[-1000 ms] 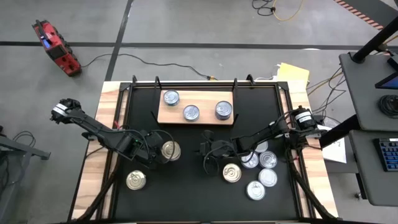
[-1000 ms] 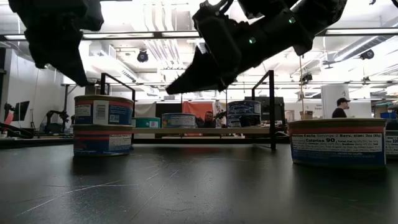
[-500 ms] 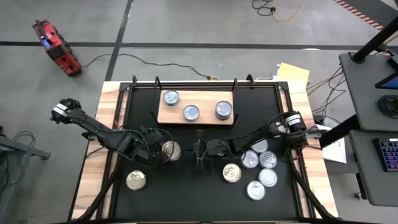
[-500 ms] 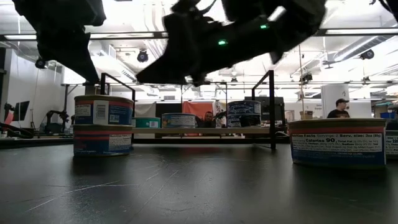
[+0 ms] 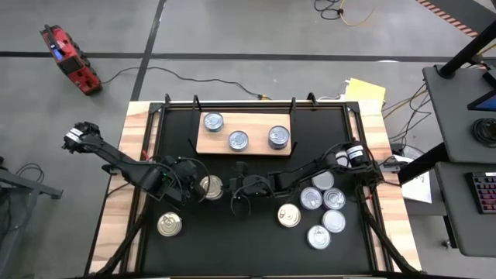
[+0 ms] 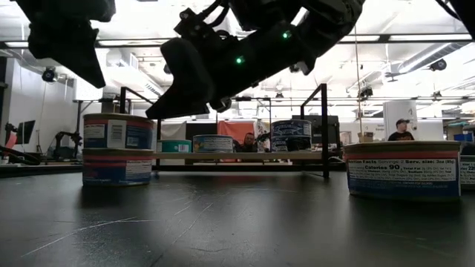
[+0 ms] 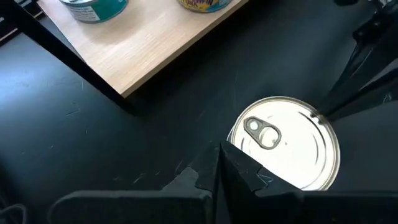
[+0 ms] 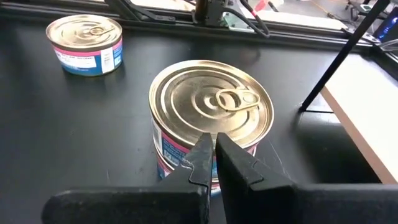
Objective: Stack canned seafood by type on shelf
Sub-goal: Put the blue tuna can on the shelf
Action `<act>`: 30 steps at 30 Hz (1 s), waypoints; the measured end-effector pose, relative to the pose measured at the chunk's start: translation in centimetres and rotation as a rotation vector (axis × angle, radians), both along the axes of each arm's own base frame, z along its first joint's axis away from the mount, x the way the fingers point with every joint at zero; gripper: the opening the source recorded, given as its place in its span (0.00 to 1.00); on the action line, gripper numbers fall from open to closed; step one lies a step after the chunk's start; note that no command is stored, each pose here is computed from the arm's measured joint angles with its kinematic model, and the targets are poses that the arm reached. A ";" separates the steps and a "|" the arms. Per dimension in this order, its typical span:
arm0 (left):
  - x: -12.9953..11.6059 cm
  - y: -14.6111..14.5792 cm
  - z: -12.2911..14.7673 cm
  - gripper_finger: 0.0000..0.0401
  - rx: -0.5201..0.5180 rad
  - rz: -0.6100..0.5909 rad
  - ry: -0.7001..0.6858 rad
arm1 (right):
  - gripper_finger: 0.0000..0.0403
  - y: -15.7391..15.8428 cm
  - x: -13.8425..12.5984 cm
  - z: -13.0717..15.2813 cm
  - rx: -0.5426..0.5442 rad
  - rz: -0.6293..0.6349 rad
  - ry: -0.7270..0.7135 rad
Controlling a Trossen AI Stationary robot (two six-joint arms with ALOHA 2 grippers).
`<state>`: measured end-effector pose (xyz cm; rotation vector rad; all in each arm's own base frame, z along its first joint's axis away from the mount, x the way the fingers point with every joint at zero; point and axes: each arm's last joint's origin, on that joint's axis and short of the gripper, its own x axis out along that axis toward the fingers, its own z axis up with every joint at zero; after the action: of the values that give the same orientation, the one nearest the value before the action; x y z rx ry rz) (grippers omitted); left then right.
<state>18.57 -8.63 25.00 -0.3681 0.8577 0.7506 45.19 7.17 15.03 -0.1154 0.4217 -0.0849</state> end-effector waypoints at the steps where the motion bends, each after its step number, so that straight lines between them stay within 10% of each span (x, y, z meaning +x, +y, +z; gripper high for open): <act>1: 0.0 -0.1 0.0 0.00 -0.003 0.000 -0.005 | 0.03 0.0 0.0 0.1 -0.004 0.001 -0.001; 17: -0.4 -2.6 -0.9 0.00 -0.070 0.101 -0.304 | 0.03 -0.9 0.4 0.8 -0.025 -0.015 -0.049; 30: 1.0 -5.2 -2.9 0.00 -0.072 -0.280 -0.474 | 0.03 -0.8 0.5 1.1 -0.035 0.010 -0.075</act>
<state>19.57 -13.83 22.12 -0.4555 0.4741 0.3496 45.73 6.34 16.13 -0.1489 0.3452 -0.0862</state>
